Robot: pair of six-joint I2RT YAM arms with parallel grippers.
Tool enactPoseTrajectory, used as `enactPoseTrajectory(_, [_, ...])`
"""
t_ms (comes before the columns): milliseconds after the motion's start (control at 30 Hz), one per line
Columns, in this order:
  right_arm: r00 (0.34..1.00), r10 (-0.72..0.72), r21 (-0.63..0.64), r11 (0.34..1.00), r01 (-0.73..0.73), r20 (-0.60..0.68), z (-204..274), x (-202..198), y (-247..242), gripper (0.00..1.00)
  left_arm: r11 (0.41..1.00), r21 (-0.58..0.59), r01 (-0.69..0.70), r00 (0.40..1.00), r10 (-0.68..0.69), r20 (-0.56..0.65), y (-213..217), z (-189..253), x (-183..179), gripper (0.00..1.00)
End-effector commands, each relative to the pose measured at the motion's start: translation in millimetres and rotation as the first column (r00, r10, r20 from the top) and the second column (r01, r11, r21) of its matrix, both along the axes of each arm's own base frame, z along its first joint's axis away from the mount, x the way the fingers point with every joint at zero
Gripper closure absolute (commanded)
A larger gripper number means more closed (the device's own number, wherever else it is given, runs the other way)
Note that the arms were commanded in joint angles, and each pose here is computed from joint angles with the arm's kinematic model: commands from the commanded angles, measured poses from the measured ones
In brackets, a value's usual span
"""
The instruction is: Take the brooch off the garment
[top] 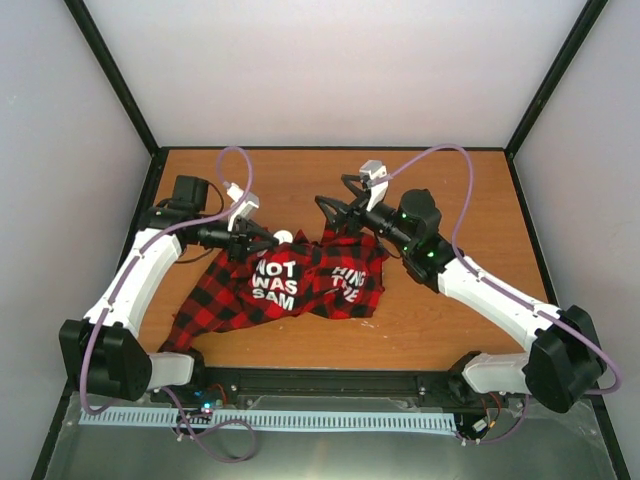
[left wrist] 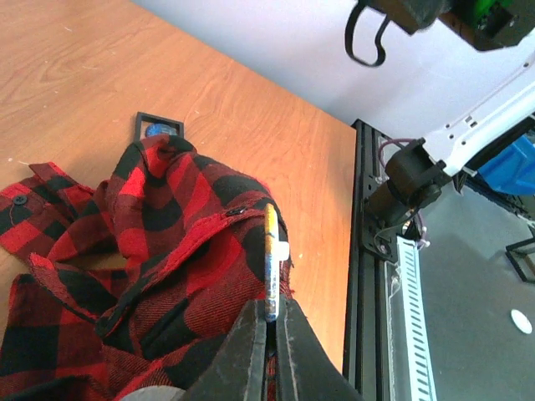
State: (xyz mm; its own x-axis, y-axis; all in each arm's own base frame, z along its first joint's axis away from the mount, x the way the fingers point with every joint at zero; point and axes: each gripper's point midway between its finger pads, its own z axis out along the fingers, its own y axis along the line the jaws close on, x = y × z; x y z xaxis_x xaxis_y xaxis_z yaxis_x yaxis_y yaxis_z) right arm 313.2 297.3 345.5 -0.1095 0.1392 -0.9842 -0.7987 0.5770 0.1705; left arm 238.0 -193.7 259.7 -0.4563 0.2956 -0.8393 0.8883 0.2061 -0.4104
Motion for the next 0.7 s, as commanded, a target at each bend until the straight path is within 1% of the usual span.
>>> enactPoseTrajectory(0, [0.997,0.042,-0.005,0.999,-0.043,-0.069,-8.8,1.4,9.5,0.12,0.997,-0.071,-0.036,0.998,0.04,0.054,-4.7,38.5,11.5,0.99])
enactPoseTrajectory(100, [0.992,0.076,-0.003,0.997,-0.077,-0.101,-2.8,1.8,17.1,0.14,0.994,-0.058,-0.091,0.991,0.097,0.093,-3.8,55.1,31.5,0.99])
enactPoseTrajectory(133, [0.991,0.08,-0.007,0.997,-0.081,-0.108,0.4,3.0,18.4,0.12,0.992,-0.047,-0.117,0.987,0.121,0.104,-3.0,62.1,40.0,0.99])
enactPoseTrajectory(233, [0.991,0.062,-0.007,0.998,-0.063,-0.119,11.6,8.8,18.9,0.01,0.981,-0.023,-0.193,0.972,0.195,0.132,1.1,81.8,64.8,0.99])
enactPoseTrajectory(367, [0.992,0.033,-0.046,0.998,-0.039,-0.125,16.3,14.7,17.7,0.0,0.964,-0.032,-0.265,0.944,0.265,0.197,6.7,109.6,86.0,0.99])
enactPoseTrajectory(433, [0.988,0.016,-0.038,0.999,-0.022,-0.153,14.4,15.6,15.1,0.0,0.97,-0.051,-0.239,0.943,0.244,0.226,4.9,116.9,80.4,0.99])
enactPoseTrajectory(500, [0.978,0.011,-0.035,0.999,-0.019,-0.207,6.8,16.2,15.3,0.0,0.974,-0.062,-0.218,0.949,0.226,0.22,3.8,112.6,71.5,0.99])
enactPoseTrajectory(567, [0.963,0.026,-0.027,0.999,-0.034,-0.268,-2.0,14.1,17.4,0.0,0.979,-0.064,-0.195,0.963,0.203,0.174,2.8,94.7,58.2,0.99])
enactPoseTrajectory(667, [0.94,0.122,0.032,0.993,-0.118,-0.32,-19.9,-1.9,26.4,0.0,0.983,-0.079,-0.166,0.981,0.172,0.088,1.2,70.0,37.7,0.99])
